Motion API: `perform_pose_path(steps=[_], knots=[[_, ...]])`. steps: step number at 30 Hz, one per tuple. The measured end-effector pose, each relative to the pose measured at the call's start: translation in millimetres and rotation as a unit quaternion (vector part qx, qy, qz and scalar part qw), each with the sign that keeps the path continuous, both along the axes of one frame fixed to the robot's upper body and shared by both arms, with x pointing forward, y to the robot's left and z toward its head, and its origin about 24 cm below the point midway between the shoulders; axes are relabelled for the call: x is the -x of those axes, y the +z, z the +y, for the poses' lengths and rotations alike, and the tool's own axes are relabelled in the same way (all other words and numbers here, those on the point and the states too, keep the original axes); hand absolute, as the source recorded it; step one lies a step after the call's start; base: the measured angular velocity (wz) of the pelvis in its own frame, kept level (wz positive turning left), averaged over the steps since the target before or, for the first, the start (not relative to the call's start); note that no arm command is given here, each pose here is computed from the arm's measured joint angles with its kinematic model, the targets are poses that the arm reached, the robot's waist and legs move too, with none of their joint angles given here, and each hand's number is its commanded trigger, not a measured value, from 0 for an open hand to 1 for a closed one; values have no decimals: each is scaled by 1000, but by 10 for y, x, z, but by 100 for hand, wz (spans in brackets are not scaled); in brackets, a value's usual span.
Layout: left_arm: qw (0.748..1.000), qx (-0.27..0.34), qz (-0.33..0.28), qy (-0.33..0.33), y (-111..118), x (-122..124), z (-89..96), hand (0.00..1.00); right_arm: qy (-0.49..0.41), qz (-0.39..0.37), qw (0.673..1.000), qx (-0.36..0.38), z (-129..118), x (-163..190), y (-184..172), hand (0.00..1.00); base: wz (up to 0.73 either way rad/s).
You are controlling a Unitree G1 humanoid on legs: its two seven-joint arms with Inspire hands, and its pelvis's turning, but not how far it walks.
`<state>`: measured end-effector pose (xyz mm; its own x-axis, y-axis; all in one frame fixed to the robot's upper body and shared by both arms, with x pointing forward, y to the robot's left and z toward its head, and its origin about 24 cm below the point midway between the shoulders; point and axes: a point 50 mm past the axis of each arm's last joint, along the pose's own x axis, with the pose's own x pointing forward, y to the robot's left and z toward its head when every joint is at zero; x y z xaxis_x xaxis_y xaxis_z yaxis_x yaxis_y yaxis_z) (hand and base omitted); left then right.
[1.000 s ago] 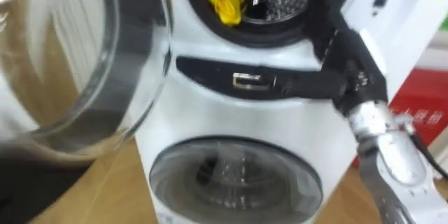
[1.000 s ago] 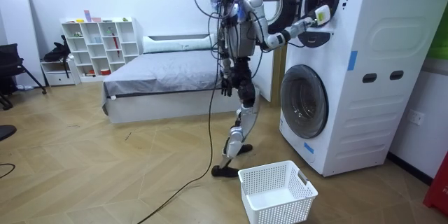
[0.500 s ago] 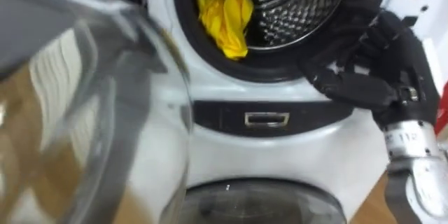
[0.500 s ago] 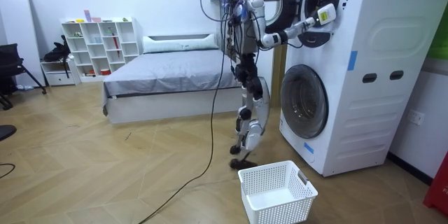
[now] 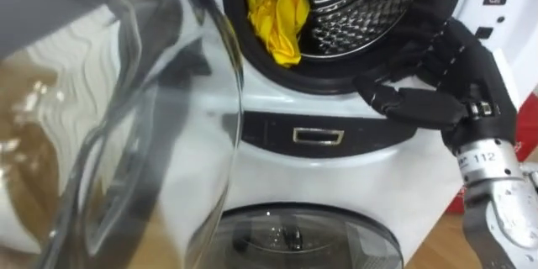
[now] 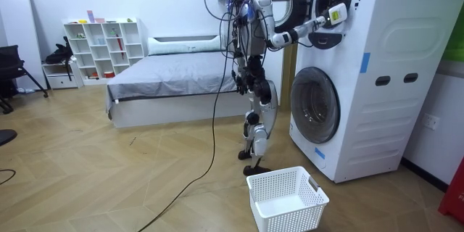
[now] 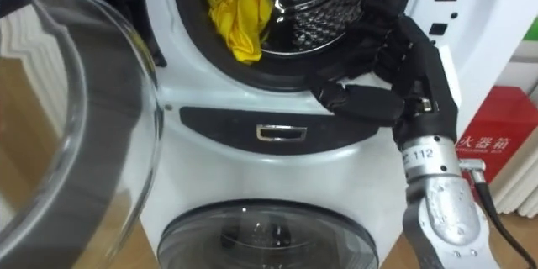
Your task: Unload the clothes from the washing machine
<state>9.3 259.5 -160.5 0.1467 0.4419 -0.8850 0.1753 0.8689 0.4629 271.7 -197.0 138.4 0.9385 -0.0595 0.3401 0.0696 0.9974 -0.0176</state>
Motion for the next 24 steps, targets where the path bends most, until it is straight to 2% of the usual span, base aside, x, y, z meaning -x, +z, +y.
perform_pose_path(steps=[9, 12, 17, 24], knots=[[1000, 4, -5, -3, -7, -50, -30, 0, 60, -6, 998, 32, 229, 119, 91, 0, -3], [1000, 7, -10, -11, -11, -108, -50, 0, 131, -16, 991, 16, 431, 170, 132, 0, -4], [999, 11, -34, -38, -13, -227, -102, 0, 272, -9, 962, 14, 830, 277, 83, 0, 1], [999, 10, -29, -43, -23, -201, -111, 0, 361, -35, 932, 13, 999, 373, 178, 0, 5]])
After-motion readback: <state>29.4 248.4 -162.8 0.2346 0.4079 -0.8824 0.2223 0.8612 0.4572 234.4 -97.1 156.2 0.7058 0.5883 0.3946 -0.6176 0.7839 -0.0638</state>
